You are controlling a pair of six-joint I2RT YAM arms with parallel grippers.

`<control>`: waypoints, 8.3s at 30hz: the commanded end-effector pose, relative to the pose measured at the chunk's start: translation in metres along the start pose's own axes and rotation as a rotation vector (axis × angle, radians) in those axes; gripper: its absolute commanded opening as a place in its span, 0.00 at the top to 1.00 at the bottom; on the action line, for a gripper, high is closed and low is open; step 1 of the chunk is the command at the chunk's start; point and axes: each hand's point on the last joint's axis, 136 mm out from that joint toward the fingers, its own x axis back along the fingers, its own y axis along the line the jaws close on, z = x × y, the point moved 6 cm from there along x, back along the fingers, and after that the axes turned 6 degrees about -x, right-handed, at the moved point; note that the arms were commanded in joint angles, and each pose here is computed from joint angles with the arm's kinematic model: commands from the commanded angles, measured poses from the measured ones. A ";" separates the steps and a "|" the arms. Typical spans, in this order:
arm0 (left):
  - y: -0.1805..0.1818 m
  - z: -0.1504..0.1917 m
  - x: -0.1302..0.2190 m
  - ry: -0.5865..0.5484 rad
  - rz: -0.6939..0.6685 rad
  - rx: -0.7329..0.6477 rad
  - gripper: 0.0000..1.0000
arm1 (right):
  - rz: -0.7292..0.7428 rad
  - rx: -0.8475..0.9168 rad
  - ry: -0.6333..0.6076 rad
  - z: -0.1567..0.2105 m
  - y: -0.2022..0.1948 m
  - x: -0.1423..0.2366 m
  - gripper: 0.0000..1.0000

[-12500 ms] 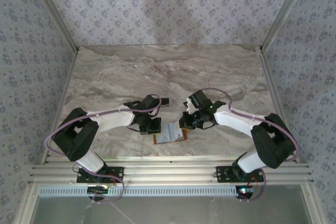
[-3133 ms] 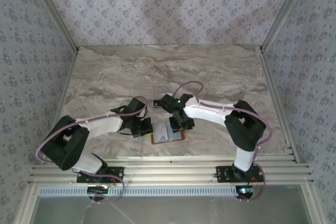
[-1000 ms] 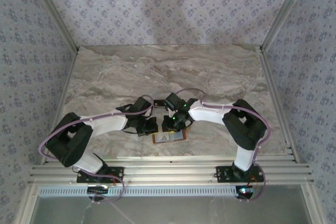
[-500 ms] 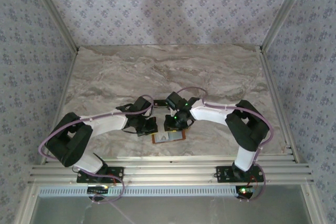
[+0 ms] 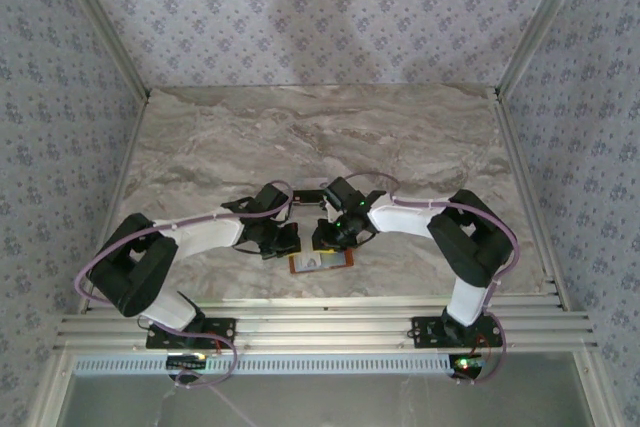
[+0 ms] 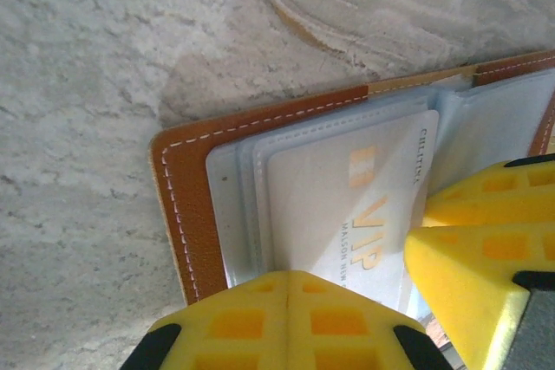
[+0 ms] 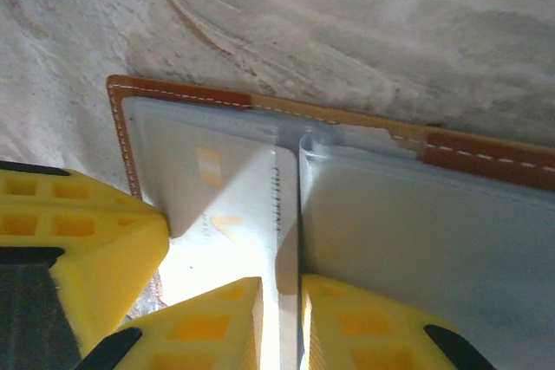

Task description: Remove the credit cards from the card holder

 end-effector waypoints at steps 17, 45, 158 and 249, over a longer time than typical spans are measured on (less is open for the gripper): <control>0.015 0.009 -0.009 0.047 -0.091 0.004 1.00 | -0.075 -0.026 -0.025 0.003 0.001 0.014 0.90; 0.013 0.008 -0.004 0.035 -0.090 0.005 1.00 | -0.108 -0.042 -0.031 0.003 -0.006 0.017 0.97; -0.001 0.008 -0.007 0.026 -0.038 -0.003 0.91 | -0.398 0.002 -0.051 0.001 0.024 0.029 0.83; -0.004 -0.004 0.033 -0.061 -0.137 -0.053 0.90 | 0.282 0.912 -0.200 -0.031 0.028 0.133 1.00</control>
